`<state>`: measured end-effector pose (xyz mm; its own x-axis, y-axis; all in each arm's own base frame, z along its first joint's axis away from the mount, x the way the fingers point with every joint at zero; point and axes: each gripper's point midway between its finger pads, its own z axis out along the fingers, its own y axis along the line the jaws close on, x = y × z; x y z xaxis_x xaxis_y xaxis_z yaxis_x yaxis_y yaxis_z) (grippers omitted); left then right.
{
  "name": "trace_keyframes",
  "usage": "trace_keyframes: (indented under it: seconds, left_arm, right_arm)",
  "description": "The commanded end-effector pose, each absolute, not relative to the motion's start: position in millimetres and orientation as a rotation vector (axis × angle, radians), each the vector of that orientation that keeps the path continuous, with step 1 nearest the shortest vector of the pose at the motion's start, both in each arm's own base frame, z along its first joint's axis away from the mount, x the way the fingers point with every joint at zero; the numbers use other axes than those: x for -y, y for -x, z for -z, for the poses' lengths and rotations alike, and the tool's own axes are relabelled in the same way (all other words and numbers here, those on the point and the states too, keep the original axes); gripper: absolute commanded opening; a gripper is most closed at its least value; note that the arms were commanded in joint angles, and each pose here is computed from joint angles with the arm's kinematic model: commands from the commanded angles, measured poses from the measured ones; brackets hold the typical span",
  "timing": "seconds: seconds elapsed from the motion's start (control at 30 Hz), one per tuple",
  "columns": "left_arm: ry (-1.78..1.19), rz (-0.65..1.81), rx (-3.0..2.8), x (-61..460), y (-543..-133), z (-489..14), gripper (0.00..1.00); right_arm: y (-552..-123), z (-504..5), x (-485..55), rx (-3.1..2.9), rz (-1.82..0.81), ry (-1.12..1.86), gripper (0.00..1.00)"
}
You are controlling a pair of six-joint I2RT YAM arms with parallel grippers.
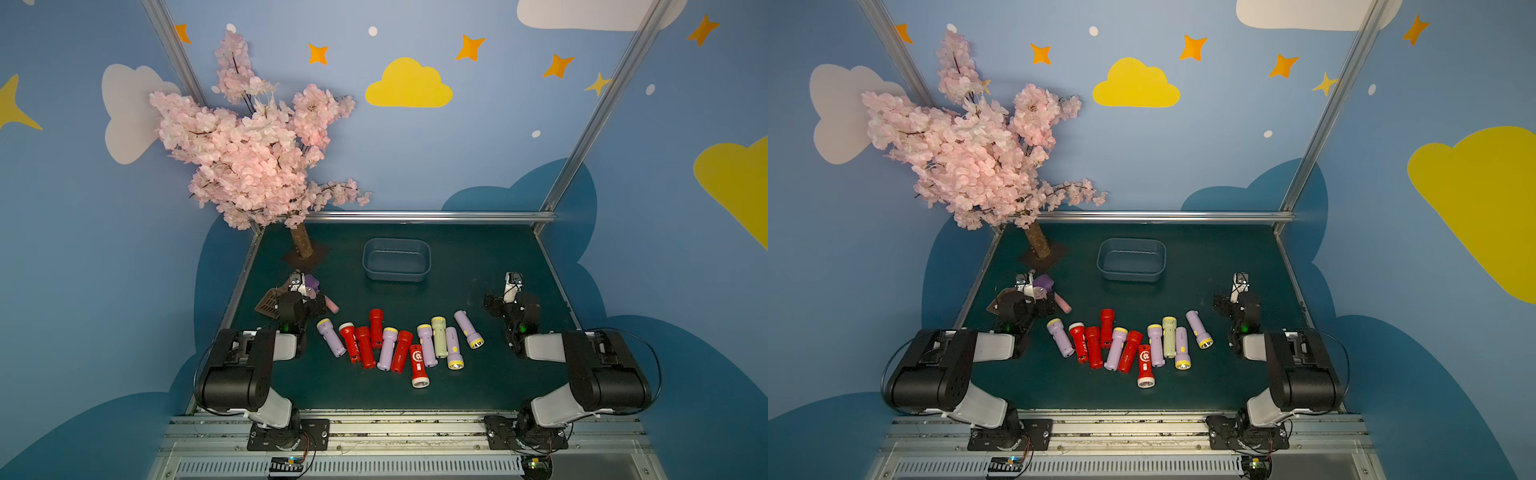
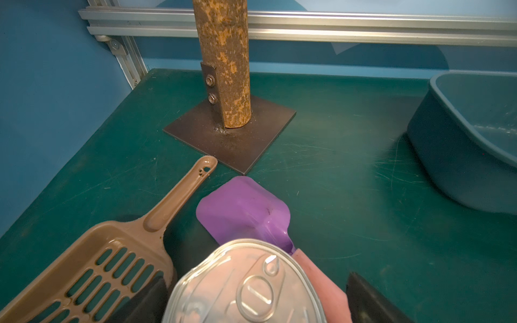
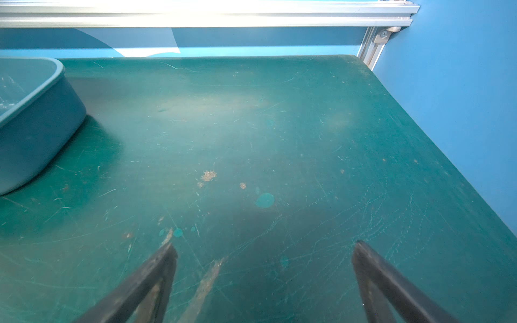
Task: Put the flashlights into the storage boxes
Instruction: Pick up the flashlight from the center of the board.
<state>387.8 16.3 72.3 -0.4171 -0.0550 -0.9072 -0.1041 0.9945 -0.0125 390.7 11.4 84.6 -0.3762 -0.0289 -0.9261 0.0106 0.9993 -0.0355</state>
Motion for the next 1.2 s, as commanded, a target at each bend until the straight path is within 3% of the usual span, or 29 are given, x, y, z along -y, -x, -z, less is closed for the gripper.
trace_keyframes:
  seconds: [0.0,0.5,0.73,0.93,1.17]
  left_arm:
    - [0.119,-0.056,-1.975,-16.9,-392.8,-82.3,0.99]
    - [0.116,-0.057,-1.973,-16.7,-392.0,-82.9,0.99]
    - [0.021,-0.051,-2.047,-3.2,-405.1,-114.2,0.99]
    - [-0.070,0.008,-2.080,19.1,-408.8,-164.1,0.99]
    - [-0.153,0.408,-2.164,90.5,-385.8,-183.8,0.99]
  right_arm:
    - [-394.5,-90.5,-11.4,-1.942,0.030,0.005,0.98]
    - [-396.3,-95.6,-20.1,-1.952,0.012,0.055,0.98]
    - [-417.8,-125.4,-21.8,-2.262,0.079,0.013,0.97]
    - [-415.6,-121.8,-41.8,-2.525,0.100,-0.024,0.82]
    - [-367.6,-101.0,-101.9,-2.728,-0.138,0.031,0.64]
